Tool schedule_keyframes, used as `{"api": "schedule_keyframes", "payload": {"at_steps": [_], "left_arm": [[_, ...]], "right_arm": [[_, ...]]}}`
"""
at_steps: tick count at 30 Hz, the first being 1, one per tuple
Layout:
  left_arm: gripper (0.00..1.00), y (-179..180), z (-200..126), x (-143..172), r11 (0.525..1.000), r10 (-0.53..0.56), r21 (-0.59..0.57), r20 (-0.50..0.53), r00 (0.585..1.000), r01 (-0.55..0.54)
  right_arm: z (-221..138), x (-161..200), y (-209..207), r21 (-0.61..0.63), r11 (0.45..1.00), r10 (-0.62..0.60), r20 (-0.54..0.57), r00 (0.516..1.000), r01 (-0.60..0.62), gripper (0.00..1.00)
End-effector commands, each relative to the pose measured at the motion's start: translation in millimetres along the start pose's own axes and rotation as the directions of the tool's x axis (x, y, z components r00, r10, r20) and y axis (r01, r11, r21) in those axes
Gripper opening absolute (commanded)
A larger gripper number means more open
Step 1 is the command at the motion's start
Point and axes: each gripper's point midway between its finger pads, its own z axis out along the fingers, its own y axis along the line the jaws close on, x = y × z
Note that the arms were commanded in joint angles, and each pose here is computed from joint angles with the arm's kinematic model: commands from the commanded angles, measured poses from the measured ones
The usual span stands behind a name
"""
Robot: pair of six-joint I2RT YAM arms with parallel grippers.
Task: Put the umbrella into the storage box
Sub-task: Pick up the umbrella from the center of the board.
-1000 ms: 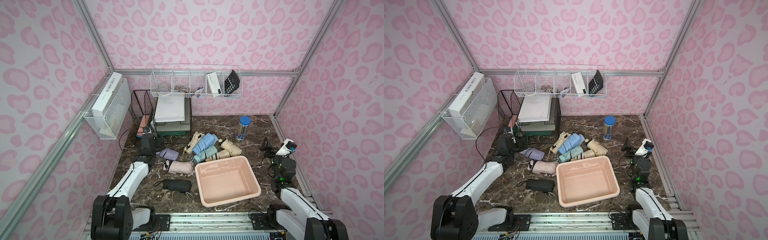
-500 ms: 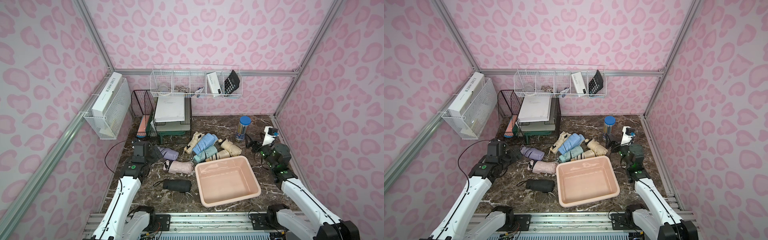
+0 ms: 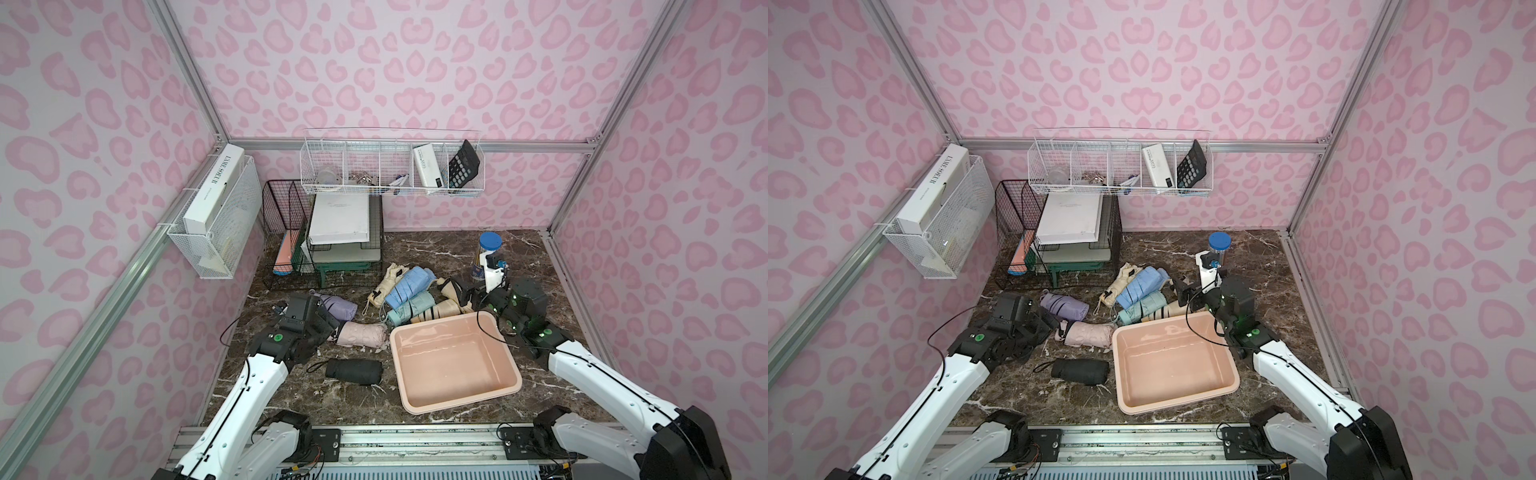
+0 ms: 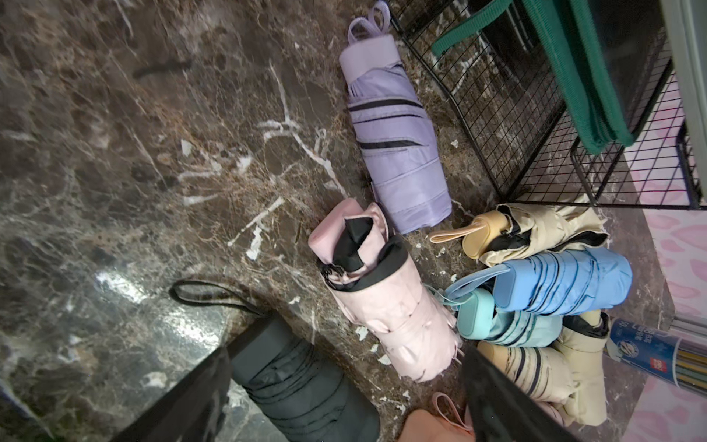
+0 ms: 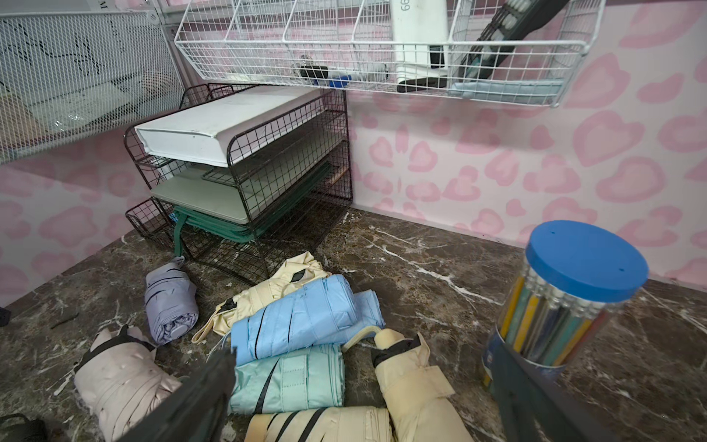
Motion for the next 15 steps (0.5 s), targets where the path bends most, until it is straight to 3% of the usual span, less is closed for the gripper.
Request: {"api": "schedule_keyframes", "payload": {"at_steps": [1, 8, 15], "left_arm": [[0.97, 4.4, 0.7, 4.0, 0.988, -0.130, -0.082, 0.024, 0.991, 0.132], [0.99, -6.1, 21.7, 24.0, 0.950, -0.218, -0.231, -0.001, 0.976, 0.212], [0.98, -35.6, 65.1, 43.2, 0.952, -0.227, -0.225, -0.065, 0.972, 0.208]], "right_arm": [[-0.6, -6.1, -2.5, 0.030, 0.999, -0.022, 0.020, 1.000, 0.021, 0.96], [-4.8, -9.2, -10.5, 0.083, 0.997, -0.008, 0.047, 0.999, 0.004, 0.97], [-4.1, -10.9, -9.3, 0.076, 0.997, -0.013, 0.055, 0.998, 0.008, 0.96]]}}
